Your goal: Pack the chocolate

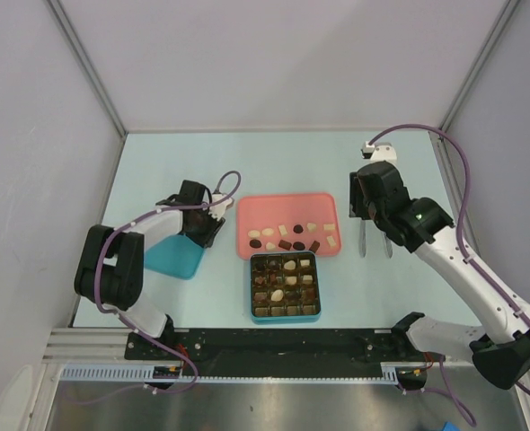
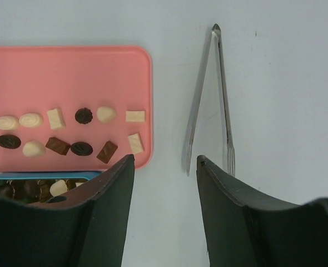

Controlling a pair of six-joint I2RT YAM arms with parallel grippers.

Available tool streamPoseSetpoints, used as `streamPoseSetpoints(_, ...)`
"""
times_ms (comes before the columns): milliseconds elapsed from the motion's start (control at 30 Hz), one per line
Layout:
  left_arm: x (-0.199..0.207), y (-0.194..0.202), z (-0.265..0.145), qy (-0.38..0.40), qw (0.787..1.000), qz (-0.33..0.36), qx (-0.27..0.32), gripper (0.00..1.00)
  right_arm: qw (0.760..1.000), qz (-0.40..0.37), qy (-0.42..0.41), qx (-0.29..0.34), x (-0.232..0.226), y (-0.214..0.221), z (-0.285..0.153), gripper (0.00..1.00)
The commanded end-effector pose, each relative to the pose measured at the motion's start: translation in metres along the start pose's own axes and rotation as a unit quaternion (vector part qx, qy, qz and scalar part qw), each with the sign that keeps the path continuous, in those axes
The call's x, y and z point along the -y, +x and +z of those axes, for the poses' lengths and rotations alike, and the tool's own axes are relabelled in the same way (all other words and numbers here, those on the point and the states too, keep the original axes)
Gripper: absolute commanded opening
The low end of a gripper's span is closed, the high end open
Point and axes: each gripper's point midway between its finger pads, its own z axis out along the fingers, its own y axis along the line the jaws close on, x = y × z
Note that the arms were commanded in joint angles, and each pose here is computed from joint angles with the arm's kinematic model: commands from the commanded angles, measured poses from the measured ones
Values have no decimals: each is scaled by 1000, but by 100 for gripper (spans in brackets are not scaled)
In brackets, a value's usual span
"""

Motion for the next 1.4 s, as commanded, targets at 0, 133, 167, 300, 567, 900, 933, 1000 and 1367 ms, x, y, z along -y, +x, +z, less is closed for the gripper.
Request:
streamPoseSetpoints(0,-1,30,8,5,999,2,-51,45,1000,11,7,12,5,-4,-8,53)
streamPoseSetpoints(133,-2,23,1,2,999,4,-40,49,1000,13,3,18,4,-7,-10,52)
streamPoseSetpoints(167,-1,26,3,7,999,2,-46,48,1000,14,2,19,4,-8,-11,51)
streamPoseSetpoints(300,4,38,12,15,998,3,-61,48,1000,17,-1,23,4,-11,-15,50)
streamPoseSetpoints(567,6,35,15,28,998,-2,-65,5,999,14,-15,34,0,-14,-26,48)
streamPoseSetpoints(900,6,10,-22,26,999,3,-31,0,990,-43,-135,19,-51,11,-44,46)
streamPoseSetpoints(933,8,7,-35,26,999,4,-25,0,987,-48,-152,15,-59,16,-45,46)
streamPoseSetpoints(1000,8,-9,-55,25,1000,9,-2,0,977,-61,-206,11,-84,27,-56,44)
streamPoseSetpoints(1367,44,-71,-207,66,989,66,115,0,930,-142,-308,142,-133,17,-48,48)
